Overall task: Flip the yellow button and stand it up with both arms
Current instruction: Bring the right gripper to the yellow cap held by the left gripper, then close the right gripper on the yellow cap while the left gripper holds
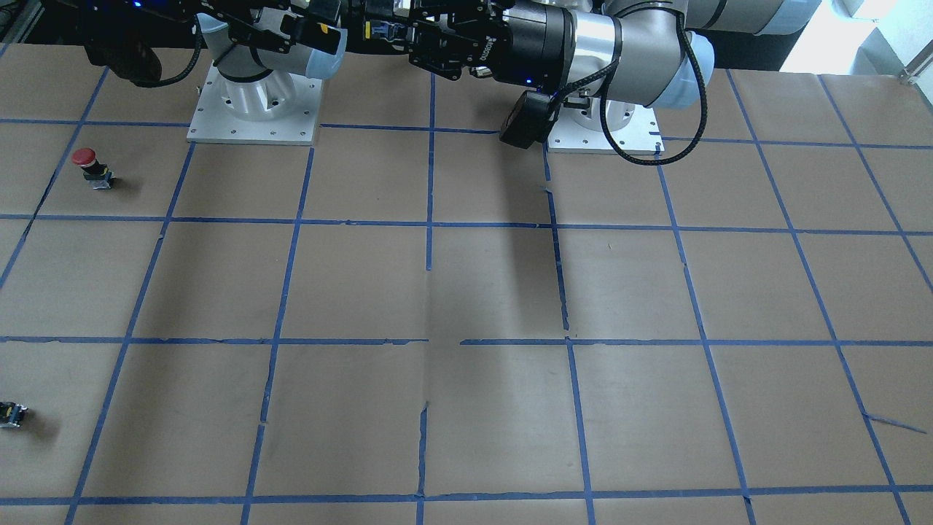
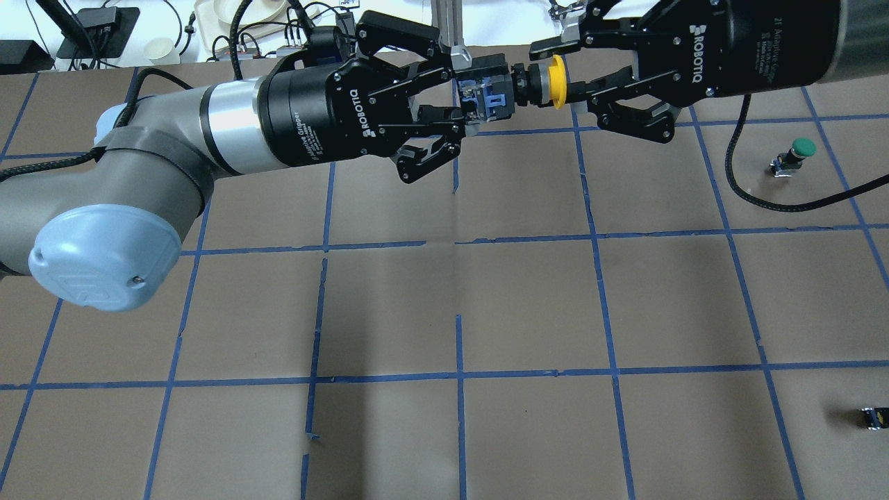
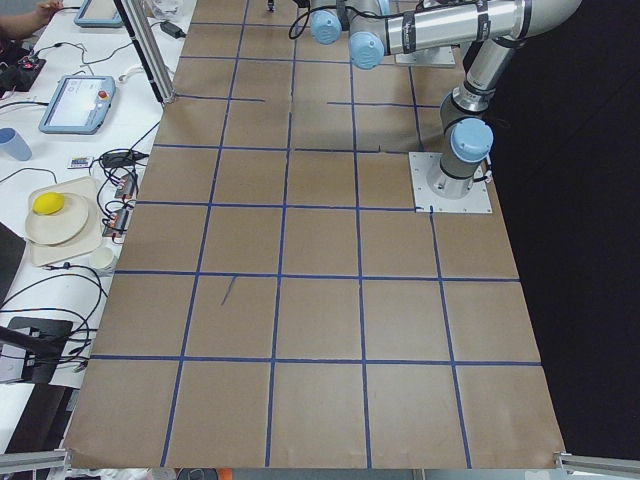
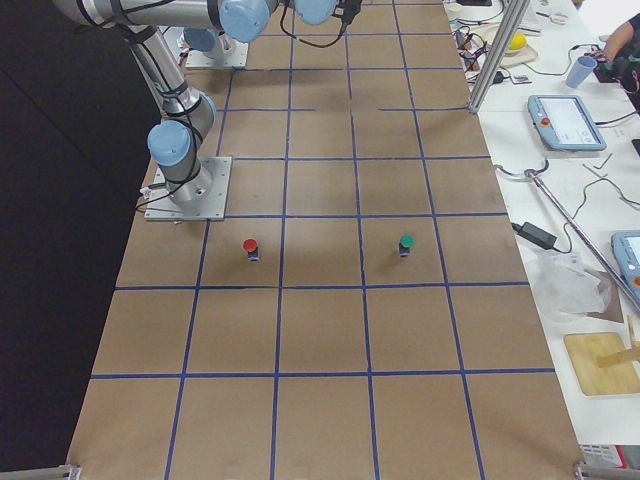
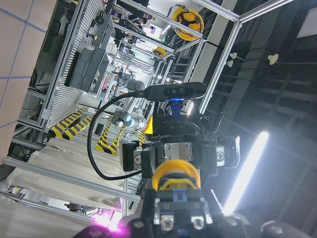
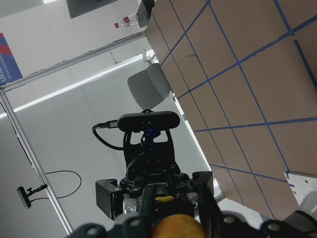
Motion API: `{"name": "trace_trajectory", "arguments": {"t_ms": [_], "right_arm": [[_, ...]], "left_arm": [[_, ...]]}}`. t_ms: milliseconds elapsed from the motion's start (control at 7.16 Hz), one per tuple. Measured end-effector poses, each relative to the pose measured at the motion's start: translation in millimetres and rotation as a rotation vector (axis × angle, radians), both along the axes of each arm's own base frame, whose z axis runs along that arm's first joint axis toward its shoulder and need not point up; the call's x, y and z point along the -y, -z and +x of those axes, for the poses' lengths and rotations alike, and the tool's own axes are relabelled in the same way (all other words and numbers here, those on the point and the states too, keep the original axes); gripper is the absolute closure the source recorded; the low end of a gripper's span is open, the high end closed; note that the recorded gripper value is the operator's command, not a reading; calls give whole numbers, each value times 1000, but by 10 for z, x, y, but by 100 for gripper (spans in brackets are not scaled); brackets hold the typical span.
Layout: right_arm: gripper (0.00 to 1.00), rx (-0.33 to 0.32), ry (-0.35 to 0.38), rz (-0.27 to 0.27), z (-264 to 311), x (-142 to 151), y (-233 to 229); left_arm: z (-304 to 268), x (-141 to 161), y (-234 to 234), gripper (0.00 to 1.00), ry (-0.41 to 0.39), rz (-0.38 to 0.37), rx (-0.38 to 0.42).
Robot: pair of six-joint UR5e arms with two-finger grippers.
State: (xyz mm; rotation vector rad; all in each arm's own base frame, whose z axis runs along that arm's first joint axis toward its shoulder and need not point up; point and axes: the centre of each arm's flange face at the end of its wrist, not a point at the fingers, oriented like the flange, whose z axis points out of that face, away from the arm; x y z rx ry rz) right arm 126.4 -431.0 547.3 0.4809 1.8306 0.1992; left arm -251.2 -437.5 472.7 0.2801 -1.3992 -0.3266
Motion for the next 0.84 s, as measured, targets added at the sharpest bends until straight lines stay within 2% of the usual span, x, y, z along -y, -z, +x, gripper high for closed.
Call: {"name": "trace_trajectory", "arguments": {"t_ms": [140, 419, 559, 699, 838], "right_arm": [[68, -7, -3, 1, 0, -5, 3], [57, -16, -7, 5, -3, -4, 5], [50, -12, -2, 15, -1, -7, -4], [28, -9, 5, 30, 2, -16, -19], [27, -8, 9, 40, 3, -23, -28]], "left_arm": [[0, 4, 1, 84, 0, 0, 1], [1, 7, -10, 84, 0, -4, 0], [2, 4, -19, 84, 0, -6, 0], [2, 2, -29, 84, 0, -7, 0], [3, 3, -37, 84, -1, -7, -1]]}}
